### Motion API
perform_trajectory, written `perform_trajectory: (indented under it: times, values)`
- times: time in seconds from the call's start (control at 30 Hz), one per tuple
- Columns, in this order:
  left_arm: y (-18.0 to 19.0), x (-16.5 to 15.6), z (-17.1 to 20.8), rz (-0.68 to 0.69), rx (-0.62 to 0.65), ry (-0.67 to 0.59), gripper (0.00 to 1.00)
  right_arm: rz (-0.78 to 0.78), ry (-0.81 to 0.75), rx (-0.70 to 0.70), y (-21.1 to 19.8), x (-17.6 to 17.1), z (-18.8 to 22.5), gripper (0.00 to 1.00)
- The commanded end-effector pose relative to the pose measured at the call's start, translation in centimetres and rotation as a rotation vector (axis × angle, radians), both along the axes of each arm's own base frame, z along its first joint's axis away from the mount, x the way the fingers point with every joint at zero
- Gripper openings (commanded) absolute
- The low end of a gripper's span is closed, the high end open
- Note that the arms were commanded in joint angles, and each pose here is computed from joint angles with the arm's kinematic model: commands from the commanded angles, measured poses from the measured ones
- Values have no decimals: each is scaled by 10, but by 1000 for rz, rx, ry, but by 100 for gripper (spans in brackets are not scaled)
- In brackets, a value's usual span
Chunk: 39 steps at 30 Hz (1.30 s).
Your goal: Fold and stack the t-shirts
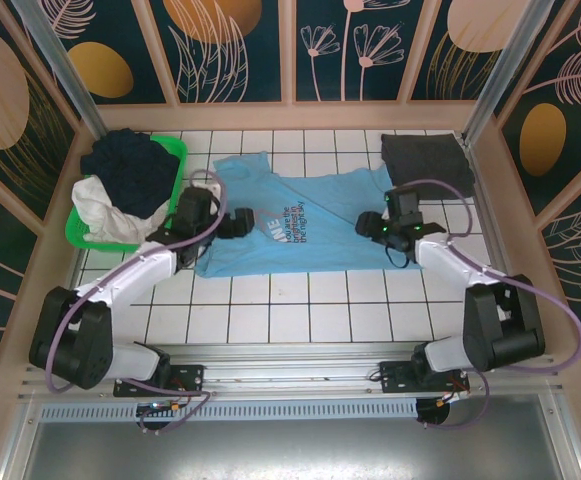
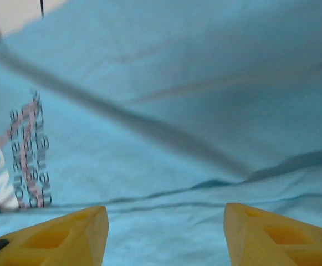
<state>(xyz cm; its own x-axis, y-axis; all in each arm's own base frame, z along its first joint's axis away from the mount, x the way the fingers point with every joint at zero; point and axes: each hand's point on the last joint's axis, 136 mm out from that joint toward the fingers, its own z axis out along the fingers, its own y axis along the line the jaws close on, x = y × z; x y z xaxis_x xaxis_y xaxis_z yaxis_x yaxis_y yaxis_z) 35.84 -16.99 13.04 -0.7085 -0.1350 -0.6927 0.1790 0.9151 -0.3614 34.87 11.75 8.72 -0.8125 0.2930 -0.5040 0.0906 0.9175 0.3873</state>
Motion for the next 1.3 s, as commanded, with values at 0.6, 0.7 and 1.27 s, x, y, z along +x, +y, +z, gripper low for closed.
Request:
perform_trajectory:
  times: [0.6,0.7,1.27]
  values:
    - [78,-59,-115,233,166,343,65,-225,151,174,-73,-41,-52,57]
    - [61,-51,-92,188,81,303,60,-174,149,146,-58,-39,-46,57]
    - [-40,-65,-100,-42,-151,299,51,-90,202,20,-13,-47,-49,56]
